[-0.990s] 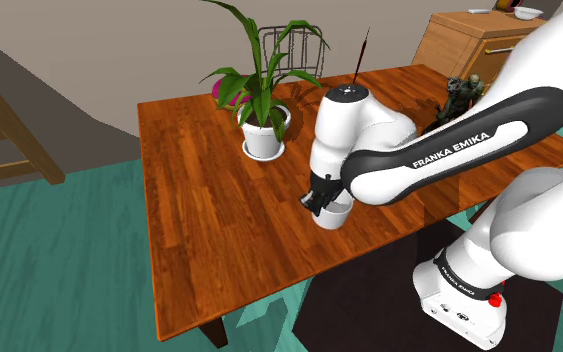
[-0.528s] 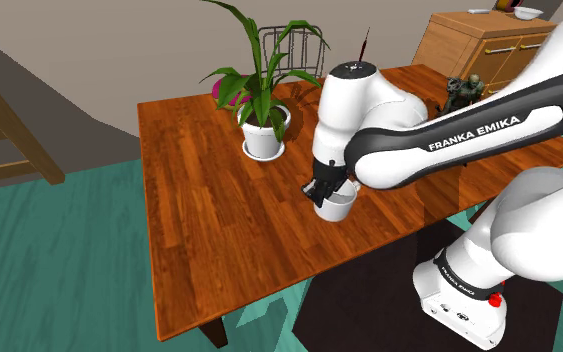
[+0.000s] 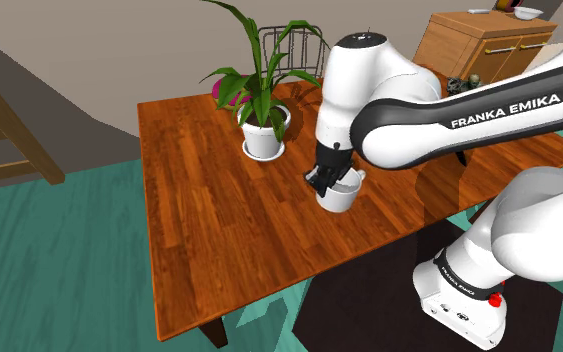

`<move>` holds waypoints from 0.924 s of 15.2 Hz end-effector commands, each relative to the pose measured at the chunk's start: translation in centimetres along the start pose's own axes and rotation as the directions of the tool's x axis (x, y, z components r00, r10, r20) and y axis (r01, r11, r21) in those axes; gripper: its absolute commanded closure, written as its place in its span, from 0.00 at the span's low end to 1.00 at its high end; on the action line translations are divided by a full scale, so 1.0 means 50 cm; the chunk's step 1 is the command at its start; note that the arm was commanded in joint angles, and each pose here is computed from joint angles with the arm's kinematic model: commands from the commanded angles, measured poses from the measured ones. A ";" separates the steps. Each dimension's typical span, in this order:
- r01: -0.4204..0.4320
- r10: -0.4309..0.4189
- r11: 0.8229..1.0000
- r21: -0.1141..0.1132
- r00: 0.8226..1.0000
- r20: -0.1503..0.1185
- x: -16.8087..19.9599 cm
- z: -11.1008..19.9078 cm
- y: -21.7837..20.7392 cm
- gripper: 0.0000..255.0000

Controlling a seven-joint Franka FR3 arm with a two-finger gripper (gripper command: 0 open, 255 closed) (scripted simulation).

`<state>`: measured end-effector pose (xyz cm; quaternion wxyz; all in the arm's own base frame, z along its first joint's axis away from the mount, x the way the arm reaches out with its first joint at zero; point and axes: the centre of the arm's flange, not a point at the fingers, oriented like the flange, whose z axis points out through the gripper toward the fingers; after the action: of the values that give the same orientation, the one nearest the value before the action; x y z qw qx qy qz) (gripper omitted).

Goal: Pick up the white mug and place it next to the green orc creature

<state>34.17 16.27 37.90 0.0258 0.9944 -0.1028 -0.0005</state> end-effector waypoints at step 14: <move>0.000 0.000 1.000 0.000 1.000 0.000 0.000 -0.157 0.009 1.00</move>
<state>34.12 16.27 45.30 0.0258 0.9944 -0.1028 -0.0006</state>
